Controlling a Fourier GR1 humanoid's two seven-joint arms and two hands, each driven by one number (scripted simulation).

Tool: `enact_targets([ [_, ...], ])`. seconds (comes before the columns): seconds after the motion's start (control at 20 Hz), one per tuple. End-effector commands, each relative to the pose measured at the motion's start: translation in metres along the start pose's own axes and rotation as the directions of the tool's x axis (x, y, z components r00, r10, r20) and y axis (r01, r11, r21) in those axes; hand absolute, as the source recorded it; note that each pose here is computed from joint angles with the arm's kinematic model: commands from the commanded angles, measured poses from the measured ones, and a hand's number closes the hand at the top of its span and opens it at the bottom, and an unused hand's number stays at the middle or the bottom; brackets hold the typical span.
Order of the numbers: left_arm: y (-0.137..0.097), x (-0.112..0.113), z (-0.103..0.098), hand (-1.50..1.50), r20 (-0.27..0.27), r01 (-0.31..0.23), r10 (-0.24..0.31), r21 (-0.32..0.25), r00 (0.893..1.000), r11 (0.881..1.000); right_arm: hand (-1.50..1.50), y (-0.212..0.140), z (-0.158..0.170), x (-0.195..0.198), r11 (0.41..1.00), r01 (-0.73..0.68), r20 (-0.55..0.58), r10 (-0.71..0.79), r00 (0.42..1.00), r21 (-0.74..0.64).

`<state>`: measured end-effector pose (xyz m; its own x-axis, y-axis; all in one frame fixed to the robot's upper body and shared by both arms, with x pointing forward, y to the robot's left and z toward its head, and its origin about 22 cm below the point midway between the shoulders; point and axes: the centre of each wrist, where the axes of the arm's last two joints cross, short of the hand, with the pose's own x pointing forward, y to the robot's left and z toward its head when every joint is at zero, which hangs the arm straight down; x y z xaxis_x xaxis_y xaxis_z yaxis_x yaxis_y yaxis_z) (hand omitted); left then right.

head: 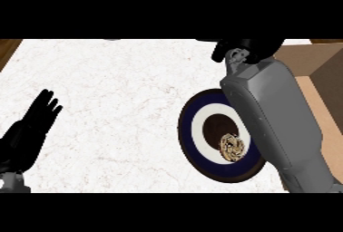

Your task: Pick the sweet potato from the plate and place it in the cardboard box

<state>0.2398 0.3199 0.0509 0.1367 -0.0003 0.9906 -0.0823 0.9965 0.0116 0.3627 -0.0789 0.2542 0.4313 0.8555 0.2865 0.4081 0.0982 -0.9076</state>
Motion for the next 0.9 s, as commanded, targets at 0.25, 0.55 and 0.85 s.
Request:
enact_targets([
  [0.25,0.009,0.001,0.002,0.00,0.009,0.011,-0.011,-0.008,1.000,1.000,1.50,-0.029,-0.027,-0.028,0.991,-0.128,-0.251,0.118,0.961,-0.025],
  [0.55,-0.009,0.003,0.010,0.00,0.023,-0.005,0.005,-0.013,1.000,1.000,1.50,-0.035,-0.055,-0.095,0.993,-0.116,-0.243,0.109,0.964,-0.014],
  [0.85,-0.005,-0.006,-0.010,0.00,0.005,-0.016,0.016,-0.014,1.000,1.000,1.50,0.001,-0.061,-0.114,0.994,-0.110,-0.224,0.106,0.969,-0.003],
])
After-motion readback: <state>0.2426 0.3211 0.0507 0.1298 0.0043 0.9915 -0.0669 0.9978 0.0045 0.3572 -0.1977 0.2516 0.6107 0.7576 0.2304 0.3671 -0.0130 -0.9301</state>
